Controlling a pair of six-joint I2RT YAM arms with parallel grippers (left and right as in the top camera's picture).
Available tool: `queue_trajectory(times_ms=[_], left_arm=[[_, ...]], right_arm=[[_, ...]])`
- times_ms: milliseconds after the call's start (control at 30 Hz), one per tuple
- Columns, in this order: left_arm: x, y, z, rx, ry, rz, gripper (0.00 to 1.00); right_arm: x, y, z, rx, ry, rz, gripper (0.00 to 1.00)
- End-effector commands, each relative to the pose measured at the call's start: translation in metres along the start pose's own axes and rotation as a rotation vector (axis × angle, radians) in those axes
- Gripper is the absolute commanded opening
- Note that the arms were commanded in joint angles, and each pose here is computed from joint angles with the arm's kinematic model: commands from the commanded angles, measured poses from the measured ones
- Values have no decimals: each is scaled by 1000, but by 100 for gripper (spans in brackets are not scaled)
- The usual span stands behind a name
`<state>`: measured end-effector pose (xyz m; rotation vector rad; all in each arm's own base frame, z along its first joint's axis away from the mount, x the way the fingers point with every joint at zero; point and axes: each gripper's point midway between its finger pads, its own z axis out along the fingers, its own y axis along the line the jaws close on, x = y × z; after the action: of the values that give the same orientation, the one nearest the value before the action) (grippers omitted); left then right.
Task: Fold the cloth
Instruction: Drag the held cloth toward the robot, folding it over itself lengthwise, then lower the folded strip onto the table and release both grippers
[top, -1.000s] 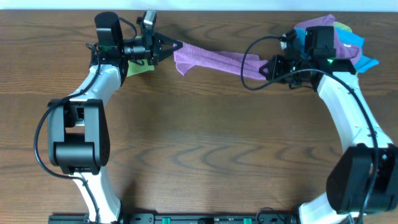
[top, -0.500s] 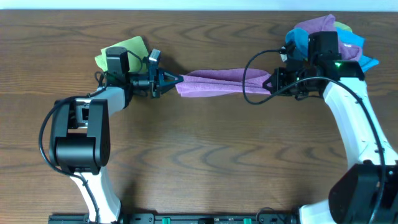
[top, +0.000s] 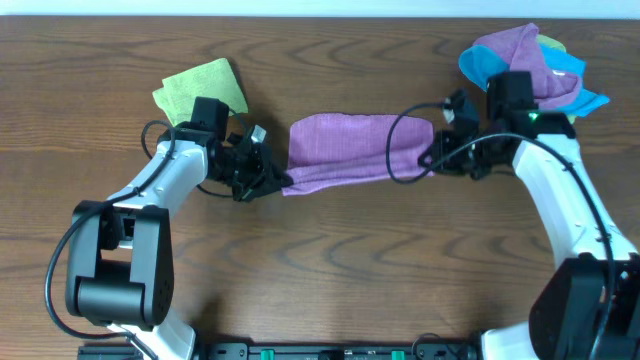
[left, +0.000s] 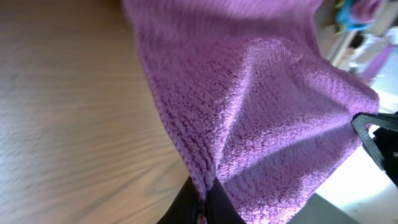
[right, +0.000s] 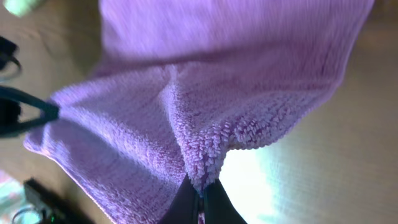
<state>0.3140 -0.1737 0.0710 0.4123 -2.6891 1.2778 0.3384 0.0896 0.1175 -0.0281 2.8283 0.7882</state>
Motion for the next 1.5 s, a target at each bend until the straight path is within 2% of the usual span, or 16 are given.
queue_trajectory(times_ms=[0, 300, 500, 633, 967, 1167, 1467], left_arm=[[3, 17, -3, -127, -15, 74, 6], [45, 48, 4, -354, 103, 48, 6], [62, 55, 9, -443, 150, 63, 6], [64, 52, 10, -444, 146, 55, 6], [28, 8, 4, -317, -79, 61, 6], [-11, -15, 7, -243, -228, 109, 6], [-54, -25, 1, -242, -412, 175, 6]], right_arm=[[22, 2, 2, -18, 24, -1, 2], [78, -10, 10, 10, 68, 70, 2], [117, -19, 18, 32, 113, 144, 1], [130, -29, 18, 84, 106, 156, 2], [64, -28, 7, 93, -180, 128, 1], [23, -36, -2, 141, -350, 118, 1], [-4, -48, 21, 128, -388, 124, 1]])
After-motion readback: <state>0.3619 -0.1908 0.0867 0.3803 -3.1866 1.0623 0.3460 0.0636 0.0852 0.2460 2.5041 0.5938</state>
